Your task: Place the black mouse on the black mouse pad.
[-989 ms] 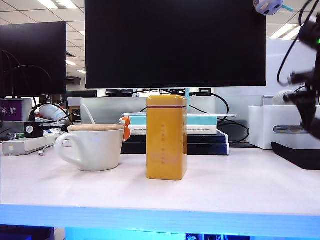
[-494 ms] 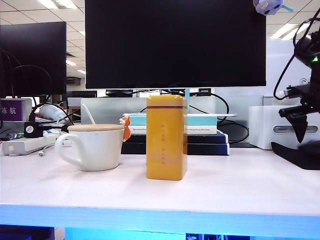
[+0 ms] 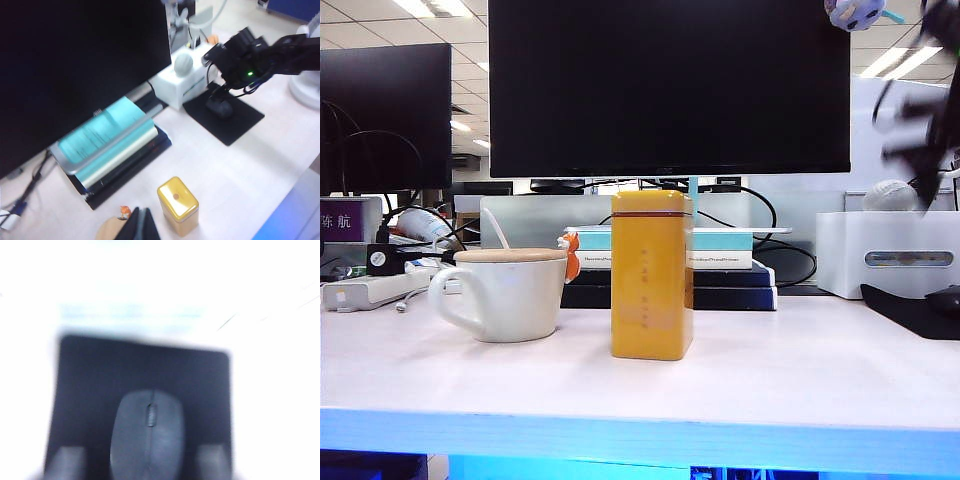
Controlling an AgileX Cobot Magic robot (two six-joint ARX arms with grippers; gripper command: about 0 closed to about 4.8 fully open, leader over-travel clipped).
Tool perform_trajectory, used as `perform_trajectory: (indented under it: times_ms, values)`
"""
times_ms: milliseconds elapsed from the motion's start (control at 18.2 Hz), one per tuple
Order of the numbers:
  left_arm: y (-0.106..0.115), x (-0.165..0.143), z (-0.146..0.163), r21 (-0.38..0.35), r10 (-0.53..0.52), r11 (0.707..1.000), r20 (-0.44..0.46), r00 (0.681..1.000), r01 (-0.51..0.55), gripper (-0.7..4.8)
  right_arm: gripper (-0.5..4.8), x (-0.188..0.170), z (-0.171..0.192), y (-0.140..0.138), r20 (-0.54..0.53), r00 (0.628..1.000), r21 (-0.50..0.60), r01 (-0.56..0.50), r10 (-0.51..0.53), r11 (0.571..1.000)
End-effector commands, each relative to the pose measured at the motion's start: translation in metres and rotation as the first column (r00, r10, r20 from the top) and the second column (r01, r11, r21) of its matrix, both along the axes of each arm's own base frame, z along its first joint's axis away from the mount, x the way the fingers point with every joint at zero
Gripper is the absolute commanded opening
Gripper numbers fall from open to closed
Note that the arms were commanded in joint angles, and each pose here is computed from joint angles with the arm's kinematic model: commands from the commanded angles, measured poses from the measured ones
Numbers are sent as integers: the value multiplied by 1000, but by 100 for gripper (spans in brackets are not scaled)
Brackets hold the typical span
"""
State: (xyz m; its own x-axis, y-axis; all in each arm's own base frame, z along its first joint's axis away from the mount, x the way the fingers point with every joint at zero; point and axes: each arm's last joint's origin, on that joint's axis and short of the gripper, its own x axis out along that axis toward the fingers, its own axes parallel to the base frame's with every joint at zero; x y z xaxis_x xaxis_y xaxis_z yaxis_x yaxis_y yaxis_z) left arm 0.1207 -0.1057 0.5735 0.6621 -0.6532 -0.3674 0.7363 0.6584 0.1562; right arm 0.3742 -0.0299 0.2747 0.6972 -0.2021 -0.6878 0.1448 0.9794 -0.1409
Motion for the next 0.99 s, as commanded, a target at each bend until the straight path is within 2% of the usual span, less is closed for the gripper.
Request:
perform_trajectory:
  times_ms: [55,165,275,385,494,604,659,714,769,879,934,989]
  values:
    - [26,-30,10,-45,14,999,67,998,-11,-6,-1,-38,59,3,140,990,-7,-1,2,1000]
    - [54,-60,17,-94,76,994,136,988,-63,-5,-1,-82,103,9,247,968,2,-47,45,999]
    - [91,-101,20,-198,139,975,188,972,-101,-6,-1,-148,147,17,375,921,11,-117,105,993]
    - [117,-131,19,-263,178,958,226,958,-116,-6,-1,-189,162,23,425,894,9,-161,142,987]
    - [140,-158,15,-330,194,938,253,948,-104,-6,-1,-227,167,32,481,857,9,-214,183,977]
    - [157,-178,9,-406,209,909,239,948,-98,-6,-1,-255,160,33,531,824,1,-233,197,973]
    - [164,-185,7,-425,213,901,244,946,-93,-6,-1,-267,151,34,552,812,22,-241,189,970]
    - [172,-196,2,-437,216,895,259,941,-85,-6,-1,-288,127,35,579,794,75,-281,188,957]
    - [158,-179,-7,-363,190,925,199,961,-107,-6,-1,-322,73,35,621,754,65,-323,215,944]
    - [139,-159,-16,-283,140,954,129,982,-99,-6,-1,-336,49,34,661,720,50,-326,213,944]
    - [131,-150,-20,-252,117,964,97,988,-89,-6,-1,-340,41,34,669,712,47,-326,212,944]
    - [115,-132,-30,-191,103,977,43,994,-93,-6,-1,-343,25,34,672,708,46,-332,217,942]
